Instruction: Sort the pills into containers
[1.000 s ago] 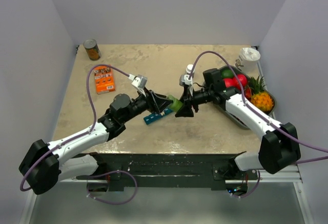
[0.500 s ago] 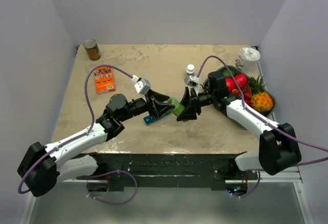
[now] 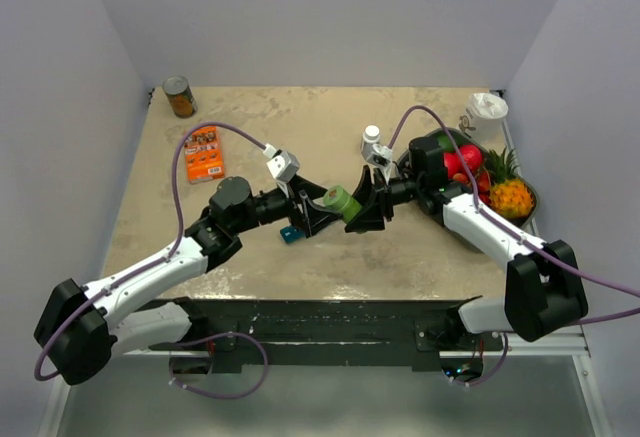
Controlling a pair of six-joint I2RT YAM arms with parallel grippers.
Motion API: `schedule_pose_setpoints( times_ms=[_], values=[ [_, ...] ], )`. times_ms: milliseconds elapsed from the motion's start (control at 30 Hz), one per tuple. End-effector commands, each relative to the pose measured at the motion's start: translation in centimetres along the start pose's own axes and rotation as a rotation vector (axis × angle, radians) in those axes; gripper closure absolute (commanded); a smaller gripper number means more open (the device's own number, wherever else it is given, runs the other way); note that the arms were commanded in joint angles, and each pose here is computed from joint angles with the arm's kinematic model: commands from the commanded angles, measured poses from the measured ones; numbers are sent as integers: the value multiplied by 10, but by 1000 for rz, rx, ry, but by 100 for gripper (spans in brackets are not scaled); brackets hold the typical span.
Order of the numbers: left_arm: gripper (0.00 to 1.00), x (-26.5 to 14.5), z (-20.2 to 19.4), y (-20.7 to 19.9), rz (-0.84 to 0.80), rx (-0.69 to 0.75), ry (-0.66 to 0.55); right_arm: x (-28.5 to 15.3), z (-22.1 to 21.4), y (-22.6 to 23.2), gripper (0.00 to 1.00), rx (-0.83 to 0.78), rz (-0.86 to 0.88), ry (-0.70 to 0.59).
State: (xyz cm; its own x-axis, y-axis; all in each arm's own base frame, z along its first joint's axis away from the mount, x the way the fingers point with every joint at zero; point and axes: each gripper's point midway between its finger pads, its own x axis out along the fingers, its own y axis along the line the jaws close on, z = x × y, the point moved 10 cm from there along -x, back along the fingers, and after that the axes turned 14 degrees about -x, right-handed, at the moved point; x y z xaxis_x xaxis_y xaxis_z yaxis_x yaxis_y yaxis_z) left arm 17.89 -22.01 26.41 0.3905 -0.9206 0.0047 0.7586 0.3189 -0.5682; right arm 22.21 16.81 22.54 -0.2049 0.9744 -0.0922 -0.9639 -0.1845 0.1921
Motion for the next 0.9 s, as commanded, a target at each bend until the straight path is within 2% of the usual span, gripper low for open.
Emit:
schedule_pose_setpoints(
  times_ms=[0, 133, 333, 400, 533, 567, 667, 867],
  values=[
    [13, -6, 19, -17, -48, -8, -46, -1, 19, -2, 100, -123, 8, -19],
    [1, -12, 25, -26, -64, -2, -65, -1, 19, -3, 100, -129, 0, -13],
    [1, -28, 30, -35, -20, -53, -97, -4, 17, -5, 100, -172, -45, 35],
    [1, -32, 27, -36, 20, -137, -95, -6, 16, -4, 100, -169, -91, 87],
    [1, -31, 29, -26, 242, -352, -160, -13, 25, -6, 100, -320, -181, 177],
    [1, -29, 29, -26, 268, -434, -173, -14, 25, -6, 100, -333, -201, 192],
    [1, -23, 33, -24, 308, -541, -201, -17, 28, -5, 100, -378, -270, 229],
    [2, -2, 37, -19, 342, -602, -155, -19, 28, -8, 100, -389, -312, 259]
  ],
)
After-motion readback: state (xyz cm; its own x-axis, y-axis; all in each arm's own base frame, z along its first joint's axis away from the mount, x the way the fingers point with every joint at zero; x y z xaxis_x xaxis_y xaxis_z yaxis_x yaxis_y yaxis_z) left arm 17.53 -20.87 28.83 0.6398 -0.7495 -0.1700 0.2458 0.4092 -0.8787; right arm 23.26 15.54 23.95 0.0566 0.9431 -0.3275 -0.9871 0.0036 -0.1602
